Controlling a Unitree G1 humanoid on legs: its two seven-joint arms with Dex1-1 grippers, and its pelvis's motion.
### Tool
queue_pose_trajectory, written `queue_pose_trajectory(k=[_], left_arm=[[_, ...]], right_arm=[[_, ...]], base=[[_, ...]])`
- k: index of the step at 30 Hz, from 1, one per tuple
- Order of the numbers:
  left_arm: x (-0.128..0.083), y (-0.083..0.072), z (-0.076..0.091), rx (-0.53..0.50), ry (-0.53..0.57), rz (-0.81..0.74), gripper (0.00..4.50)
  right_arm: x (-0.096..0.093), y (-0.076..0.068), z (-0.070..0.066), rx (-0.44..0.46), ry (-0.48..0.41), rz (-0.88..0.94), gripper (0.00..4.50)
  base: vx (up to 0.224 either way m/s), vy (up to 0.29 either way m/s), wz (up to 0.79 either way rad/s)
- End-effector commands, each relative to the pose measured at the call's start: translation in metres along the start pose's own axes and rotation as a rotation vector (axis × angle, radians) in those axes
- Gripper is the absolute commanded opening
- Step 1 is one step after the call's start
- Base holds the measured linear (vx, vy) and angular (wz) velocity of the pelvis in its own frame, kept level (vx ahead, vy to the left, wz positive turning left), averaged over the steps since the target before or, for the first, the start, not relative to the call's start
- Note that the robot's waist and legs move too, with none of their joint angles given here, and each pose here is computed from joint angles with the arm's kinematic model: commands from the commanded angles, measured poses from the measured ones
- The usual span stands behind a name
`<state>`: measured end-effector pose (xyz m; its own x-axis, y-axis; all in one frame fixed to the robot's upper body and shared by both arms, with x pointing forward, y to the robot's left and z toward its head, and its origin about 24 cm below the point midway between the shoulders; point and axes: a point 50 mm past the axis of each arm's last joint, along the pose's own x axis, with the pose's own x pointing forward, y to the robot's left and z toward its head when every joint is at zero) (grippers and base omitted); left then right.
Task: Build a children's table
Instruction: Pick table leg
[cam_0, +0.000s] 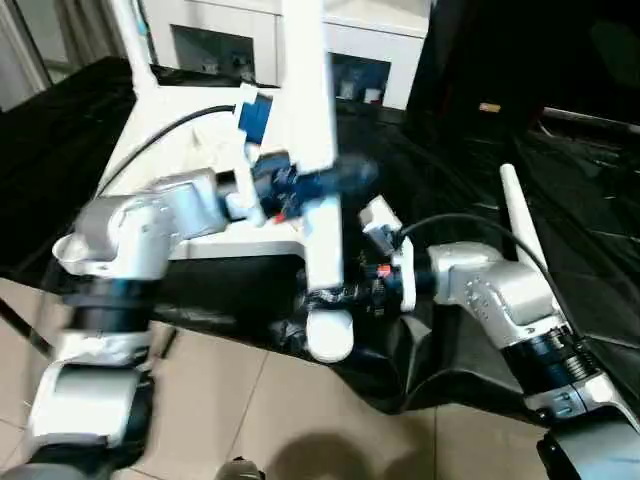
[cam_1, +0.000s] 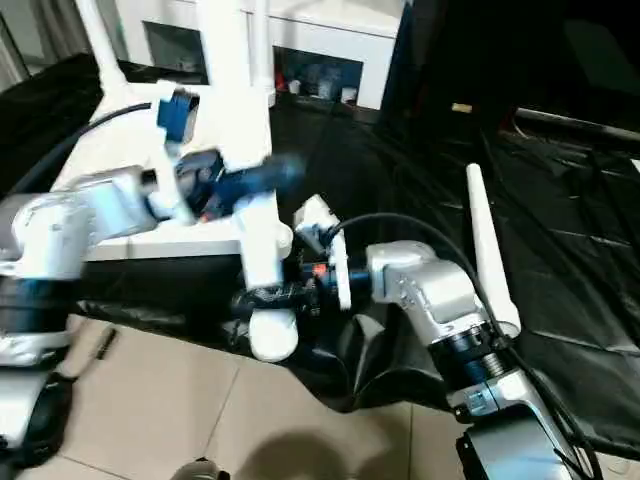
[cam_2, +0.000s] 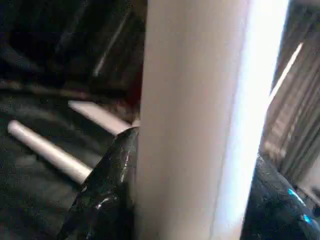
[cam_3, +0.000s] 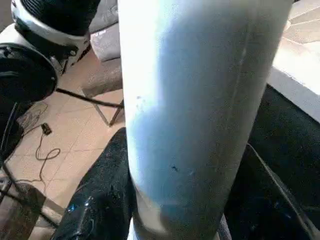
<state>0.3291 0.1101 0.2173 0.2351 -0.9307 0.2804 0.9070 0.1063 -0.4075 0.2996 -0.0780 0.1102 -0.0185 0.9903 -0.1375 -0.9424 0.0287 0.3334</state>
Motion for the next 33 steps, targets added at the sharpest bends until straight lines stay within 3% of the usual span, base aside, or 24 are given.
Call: queue_pose_trajectory(k=[1, 5, 7, 12, 13, 14, 17, 20, 21, 22, 23, 27, 28, 29, 31, 33], left_arm=[[0.002, -0.003, 0.009, 0.01, -0.059, -0.019, 2.79], [0.001, -0.002, 0.01, -0.001, -0.211, -0.005, 3.08], [-0.002, -0.001, 0.015, -0.081, -0.399, -0.032, 3.2], [-0.016, 0.004, 0.021, -0.259, -0.734, -0.066, 3.2], [-0.016, 0.004, 0.021, -0.259, -0.734, -0.066, 3.2], [-0.023, 0.002, 0.021, -0.297, -0.841, -0.087, 3.2], [-0.028, -0.004, 0.019, -0.231, -0.864, -0.023, 3.2], [-0.029, -0.002, 0.011, -0.113, -0.719, 0.184, 3.2], [-0.029, -0.002, 0.011, -0.113, -0.719, 0.184, 3.2], [-0.031, 0.011, -0.003, 0.141, -0.424, 0.486, 3.2], [-0.038, 0.019, -0.015, 0.344, -0.208, 0.62, 3.2], [-0.059, 0.031, -0.039, 0.602, 0.163, 0.666, 3.2], [-0.064, 0.035, -0.05, 0.669, 0.321, 0.639, 3.2], [-0.064, 0.035, -0.05, 0.669, 0.321, 0.639, 3.2], [-0.068, 0.042, -0.068, 0.723, 0.527, 0.598, 3.2], [-0.069, 0.046, -0.076, 0.744, 0.599, 0.58, 3.2]], right_arm=[[-0.003, 0.001, 0.005, -0.024, -0.028, -0.011, 1.84], [-0.005, 0.004, 0.008, -0.003, -0.104, -0.01, 1.84], [-0.005, 0.006, 0.012, 0.014, -0.172, 0.003, 1.84], [-0.007, 0.007, 0.021, 0.037, -0.304, 0.001, 1.84], [-0.007, 0.007, 0.021, 0.037, -0.304, 0.001, 1.84], [-0.008, 0.006, 0.026, 0.037, -0.354, -0.02, 1.84], [-0.012, -0.004, 0.032, 0.015, -0.397, -0.172, 1.84], [-0.018, -0.022, 0.031, -0.039, -0.378, -0.429, 1.84], [-0.018, -0.022, 0.031, -0.039, -0.378, -0.429, 1.84], [-0.028, -0.035, 0.03, -0.063, -0.369, -0.631, 1.84], [-0.031, -0.039, 0.028, -0.09, -0.35, -0.703, 1.84], [-0.04, -0.048, 0.025, -0.115, -0.348, -0.863, 1.84], [-0.042, -0.051, 0.025, -0.137, -0.366, -0.9, 1.84], [-0.042, -0.051, 0.025, -0.137, -0.366, -0.9, 1.84], [-0.046, -0.054, 0.021, -0.158, -0.35, -0.95, 1.84], [-0.047, -0.055, 0.019, -0.16, -0.349, -0.97, 1.84]], base=[[0.0, 0.0, 0.0], [0.0, 0.0, 0.0], [0.0, 0.0, 0.0], [0.0, 0.0, 0.0], [0.0, 0.0, 0.0], [0.0, 0.0, 0.0], [0.0, 0.0, 0.0], [0.0, 0.0, 0.0], [0.0, 0.0, 0.0], [0.0, 0.0, 0.0], [0.0, 0.0, 0.0], [0.0, 0.0, 0.0], [0.0, 0.0, 0.0], [0.0, 0.0, 0.0], [0.0, 0.0, 0.0], [0.0, 0.0, 0.0]])
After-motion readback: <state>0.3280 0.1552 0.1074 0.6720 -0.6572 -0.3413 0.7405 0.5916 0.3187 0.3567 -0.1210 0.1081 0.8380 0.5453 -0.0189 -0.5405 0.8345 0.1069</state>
